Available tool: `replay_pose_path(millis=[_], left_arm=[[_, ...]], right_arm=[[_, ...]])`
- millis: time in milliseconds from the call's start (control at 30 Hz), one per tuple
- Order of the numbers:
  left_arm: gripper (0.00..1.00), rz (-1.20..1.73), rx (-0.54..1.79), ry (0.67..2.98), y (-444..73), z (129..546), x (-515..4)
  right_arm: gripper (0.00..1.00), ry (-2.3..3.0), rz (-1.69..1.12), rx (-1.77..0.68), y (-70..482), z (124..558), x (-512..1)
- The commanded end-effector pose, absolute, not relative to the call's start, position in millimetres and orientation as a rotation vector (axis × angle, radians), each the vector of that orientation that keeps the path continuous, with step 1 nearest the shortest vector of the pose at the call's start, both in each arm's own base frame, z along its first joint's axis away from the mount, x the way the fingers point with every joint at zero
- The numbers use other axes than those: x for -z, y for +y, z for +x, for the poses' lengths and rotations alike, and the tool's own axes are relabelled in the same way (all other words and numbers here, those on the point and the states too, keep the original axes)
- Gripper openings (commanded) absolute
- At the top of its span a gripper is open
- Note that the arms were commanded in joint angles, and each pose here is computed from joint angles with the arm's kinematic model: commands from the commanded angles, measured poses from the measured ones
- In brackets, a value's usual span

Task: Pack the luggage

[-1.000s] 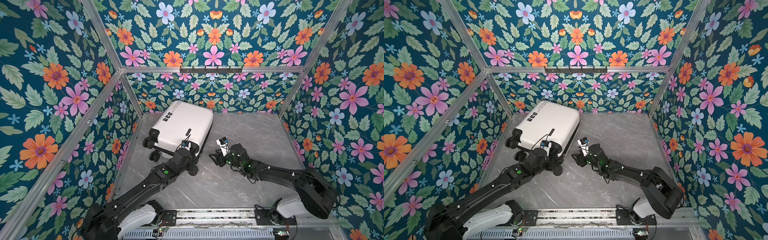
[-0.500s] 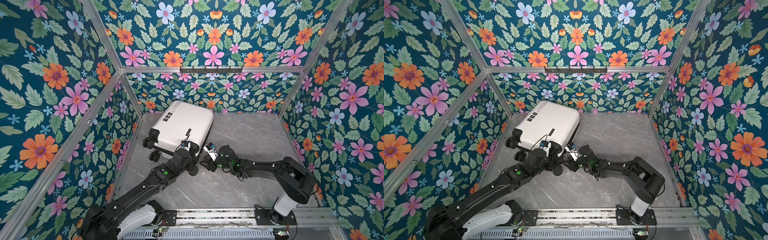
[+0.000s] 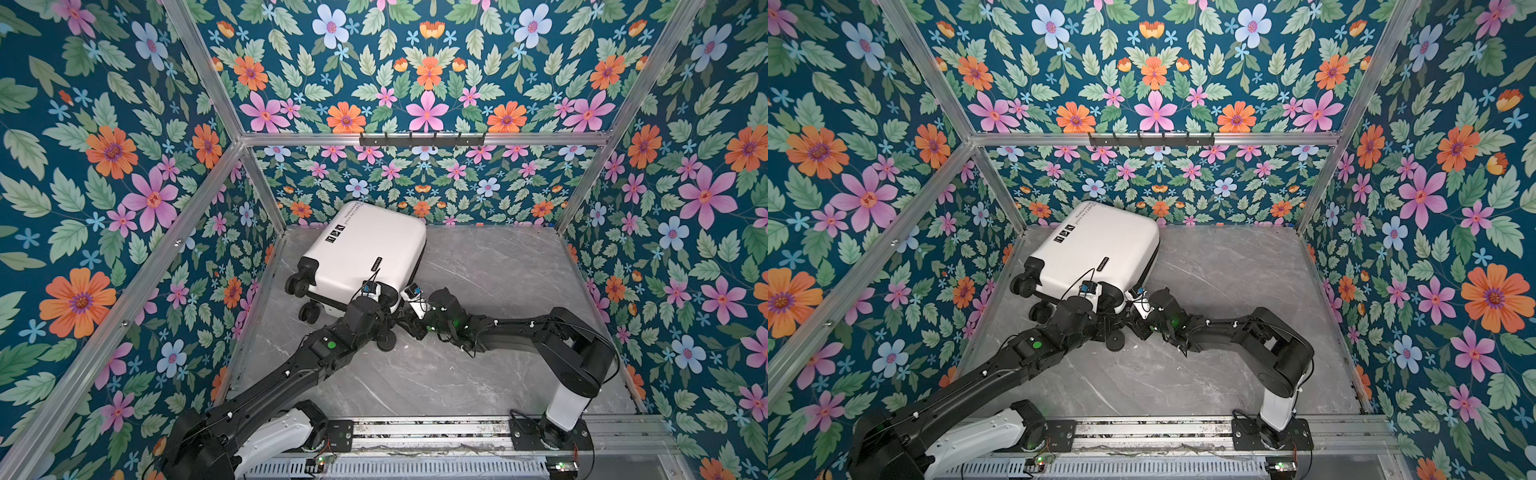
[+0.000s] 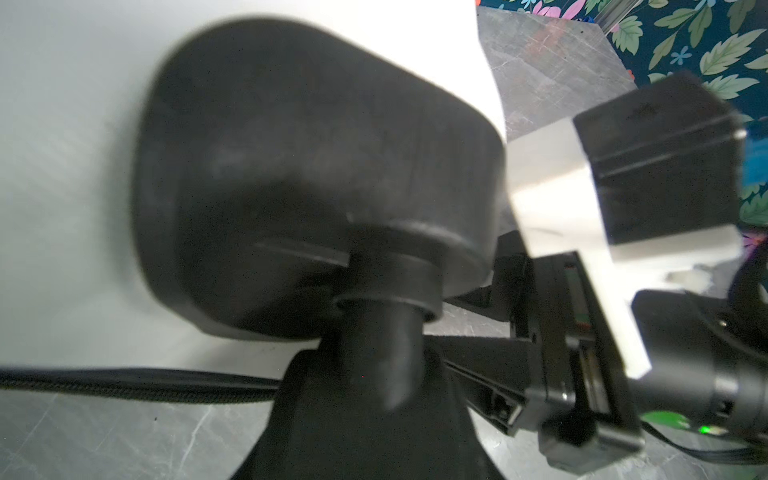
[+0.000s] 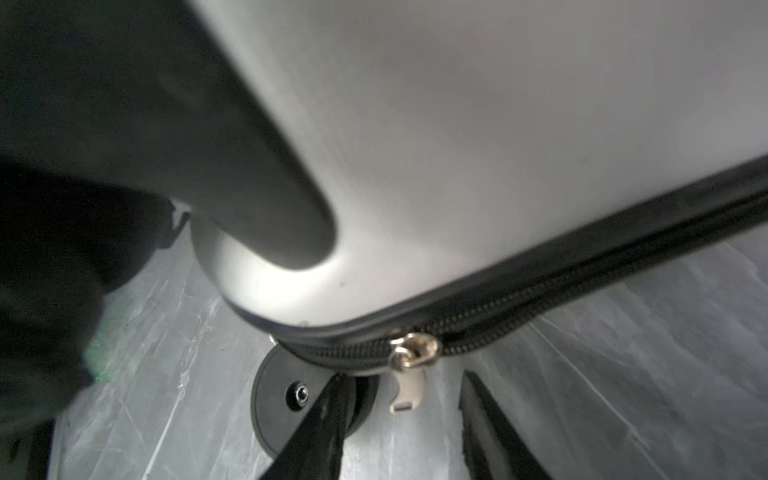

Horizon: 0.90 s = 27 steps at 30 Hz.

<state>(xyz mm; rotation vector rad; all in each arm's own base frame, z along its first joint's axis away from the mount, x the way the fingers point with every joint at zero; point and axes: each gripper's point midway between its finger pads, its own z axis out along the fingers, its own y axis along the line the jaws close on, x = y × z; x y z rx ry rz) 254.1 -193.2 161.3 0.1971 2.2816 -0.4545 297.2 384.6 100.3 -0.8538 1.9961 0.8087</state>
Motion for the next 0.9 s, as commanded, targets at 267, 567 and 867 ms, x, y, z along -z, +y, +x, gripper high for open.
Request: replay_pose_path(millis=[267,567,867], left_arm=[[0.0,0.119,0.374,2.296,-178.4,257.7,-158.5],[0.0,0.116,0.371,2.297,-177.1,256.7,-158.2],[0.0,0.118,0.378,2.295,-178.1,256.6,-159.3]], right_arm=[[0.41,1.955,-0.813,-0.54,385.3,318.4,-99.9],[0.29,1.912,-0.755,-0.503,383.4,329.6,-115.6],[0.19,1.898,-0.776,-0.537,384.9,323.8,-116.2]])
